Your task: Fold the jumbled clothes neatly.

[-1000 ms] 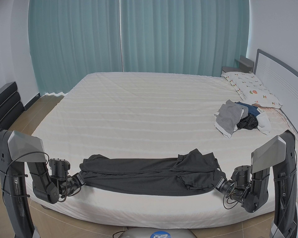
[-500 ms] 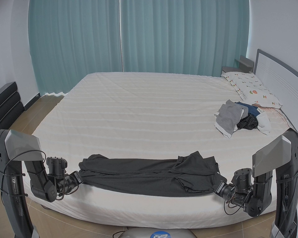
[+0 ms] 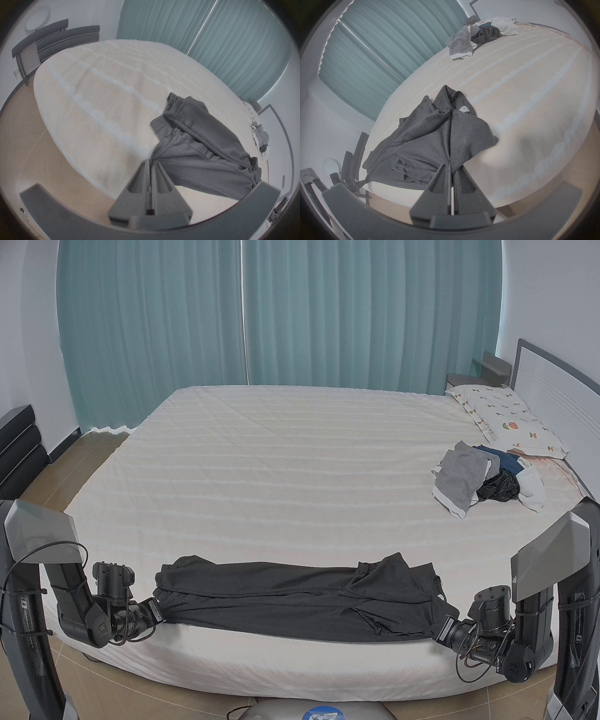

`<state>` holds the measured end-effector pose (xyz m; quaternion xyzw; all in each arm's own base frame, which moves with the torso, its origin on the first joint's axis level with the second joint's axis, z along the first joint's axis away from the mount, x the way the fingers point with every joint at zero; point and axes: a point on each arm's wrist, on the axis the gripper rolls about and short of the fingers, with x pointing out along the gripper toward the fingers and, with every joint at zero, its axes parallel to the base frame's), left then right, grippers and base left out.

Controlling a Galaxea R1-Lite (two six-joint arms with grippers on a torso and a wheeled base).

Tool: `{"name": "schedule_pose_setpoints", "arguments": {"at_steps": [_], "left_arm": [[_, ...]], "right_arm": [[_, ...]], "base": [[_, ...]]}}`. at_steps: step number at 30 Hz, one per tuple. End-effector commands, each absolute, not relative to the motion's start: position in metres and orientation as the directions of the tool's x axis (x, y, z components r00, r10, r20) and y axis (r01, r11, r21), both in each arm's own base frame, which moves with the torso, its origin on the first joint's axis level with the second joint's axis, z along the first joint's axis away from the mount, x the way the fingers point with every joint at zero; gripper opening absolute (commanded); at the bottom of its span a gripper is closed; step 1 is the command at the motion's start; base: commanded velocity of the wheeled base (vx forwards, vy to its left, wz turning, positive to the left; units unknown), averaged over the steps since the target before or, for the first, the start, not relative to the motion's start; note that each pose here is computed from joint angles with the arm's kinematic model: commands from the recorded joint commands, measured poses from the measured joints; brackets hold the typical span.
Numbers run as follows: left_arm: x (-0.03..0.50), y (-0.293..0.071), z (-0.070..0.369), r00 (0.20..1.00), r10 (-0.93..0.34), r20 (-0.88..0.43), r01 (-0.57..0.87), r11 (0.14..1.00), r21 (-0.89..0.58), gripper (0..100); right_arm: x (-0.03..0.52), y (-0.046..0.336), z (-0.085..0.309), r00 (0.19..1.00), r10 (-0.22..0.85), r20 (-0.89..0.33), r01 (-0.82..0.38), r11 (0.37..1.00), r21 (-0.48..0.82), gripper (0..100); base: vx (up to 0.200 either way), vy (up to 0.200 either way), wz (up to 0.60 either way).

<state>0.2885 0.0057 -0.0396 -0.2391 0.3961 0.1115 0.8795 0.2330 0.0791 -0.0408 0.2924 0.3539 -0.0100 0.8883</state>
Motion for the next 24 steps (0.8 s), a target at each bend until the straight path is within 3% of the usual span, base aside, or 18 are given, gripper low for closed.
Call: {"name": "schedule_pose_setpoints", "arguments": {"at_steps": [1,6,7,9,10,24], "left_arm": [[0.286,0.005,-0.037,0.650,0.005,-0.760,-0.380,0.868,-0.319,0],[0.282,0.005,-0.039,0.624,0.014,-0.782,-0.362,0.891,-0.273,0],[0.282,0.005,-0.039,0.624,0.014,-0.782,-0.362,0.891,-0.273,100],[0.282,0.005,-0.040,0.622,0.014,-0.783,-0.362,0.891,-0.273,100],[0.282,0.005,-0.040,0.622,0.014,-0.783,-0.362,0.891,-0.273,100],[0.276,0.028,-0.008,0.698,0.053,-0.715,-0.314,0.919,-0.238,100]], "right_arm": [[0.230,0.078,-0.043,0.740,0.184,-0.647,0.228,0.836,0.499,0],[0.230,0.078,-0.050,0.724,0.179,-0.667,0.234,0.845,0.480,0],[0.230,0.078,-0.050,0.725,0.179,-0.665,0.232,0.846,0.480,0],[0.231,0.078,-0.050,0.728,0.181,-0.661,0.226,0.847,0.481,0],[0.231,0.078,-0.050,0.728,0.182,-0.661,0.224,0.848,0.481,100],[0.243,0.059,-0.004,0.849,0.143,-0.509,0.197,0.808,0.556,100]], "base": [[0.000,0.000,0.00],[0.000,0.000,0.00],[0.000,0.000,0.00],[0.000,0.000,0.00],[0.000,0.000,0.00],[0.000,0.000,0.00]]}}
